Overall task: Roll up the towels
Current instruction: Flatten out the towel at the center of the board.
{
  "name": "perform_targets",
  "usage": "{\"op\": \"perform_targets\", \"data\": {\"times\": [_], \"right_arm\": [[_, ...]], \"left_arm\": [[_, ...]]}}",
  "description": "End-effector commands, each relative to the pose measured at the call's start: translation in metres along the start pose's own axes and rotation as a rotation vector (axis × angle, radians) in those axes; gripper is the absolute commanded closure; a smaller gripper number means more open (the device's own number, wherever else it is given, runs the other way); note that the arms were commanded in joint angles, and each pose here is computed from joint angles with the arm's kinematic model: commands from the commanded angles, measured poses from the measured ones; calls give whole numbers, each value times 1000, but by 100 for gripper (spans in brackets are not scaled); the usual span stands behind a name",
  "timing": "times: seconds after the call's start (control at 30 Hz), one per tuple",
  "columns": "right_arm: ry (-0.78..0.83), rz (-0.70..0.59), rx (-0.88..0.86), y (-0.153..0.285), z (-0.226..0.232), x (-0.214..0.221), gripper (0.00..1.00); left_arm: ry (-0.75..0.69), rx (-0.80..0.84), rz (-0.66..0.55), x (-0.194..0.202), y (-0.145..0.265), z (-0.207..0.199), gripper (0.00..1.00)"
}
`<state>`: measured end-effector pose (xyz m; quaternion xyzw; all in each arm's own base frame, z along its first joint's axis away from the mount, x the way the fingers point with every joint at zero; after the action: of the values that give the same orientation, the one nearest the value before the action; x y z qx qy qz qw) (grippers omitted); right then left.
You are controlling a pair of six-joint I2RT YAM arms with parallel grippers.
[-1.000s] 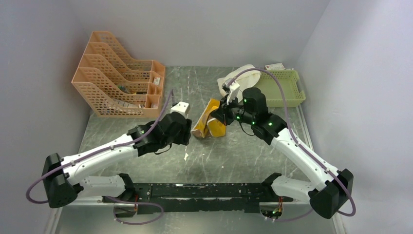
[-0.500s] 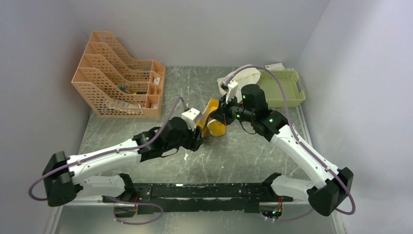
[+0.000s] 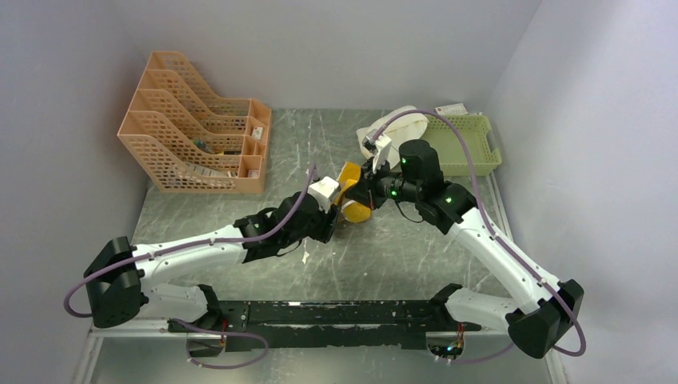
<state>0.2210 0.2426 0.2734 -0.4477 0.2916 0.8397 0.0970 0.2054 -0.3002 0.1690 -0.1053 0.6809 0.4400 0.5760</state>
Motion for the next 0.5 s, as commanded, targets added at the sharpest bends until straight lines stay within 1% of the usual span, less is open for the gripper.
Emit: {"op": "perform_targets", "data": {"times": [0.0,0.07,0.2,0.33,0.47], "right_arm": [[26,-21,-56,10,15,-10,100],[29,-21,-65,11,17,-11,100],[28,-20,-70,13,19,-10,100],[31,-29,-75,16,21,-12,100],[30,-19,-79,15,21,-11,100]], "left_arm": [[1,-90,-31,-14,-6,10,37],[2,-126,-29,-12,-7,15,39],[-1,-140,-75,-14,-6,19,43],[-25,-102,-123,-19,-7,15,48],[-49,-62,-164,-26,-8,9,56]]}}
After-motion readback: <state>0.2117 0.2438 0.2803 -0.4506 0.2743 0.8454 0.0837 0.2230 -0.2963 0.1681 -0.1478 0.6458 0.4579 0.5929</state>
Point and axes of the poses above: each gripper's point midway between its finger pads, its own y axis back along the fingers, its own z axis along the line the jaws close on, x = y × z, the point moved 2 cm from there along y, back along the fingers, and after that the axes turned 10 degrees about -y, right-handed, at the moved point
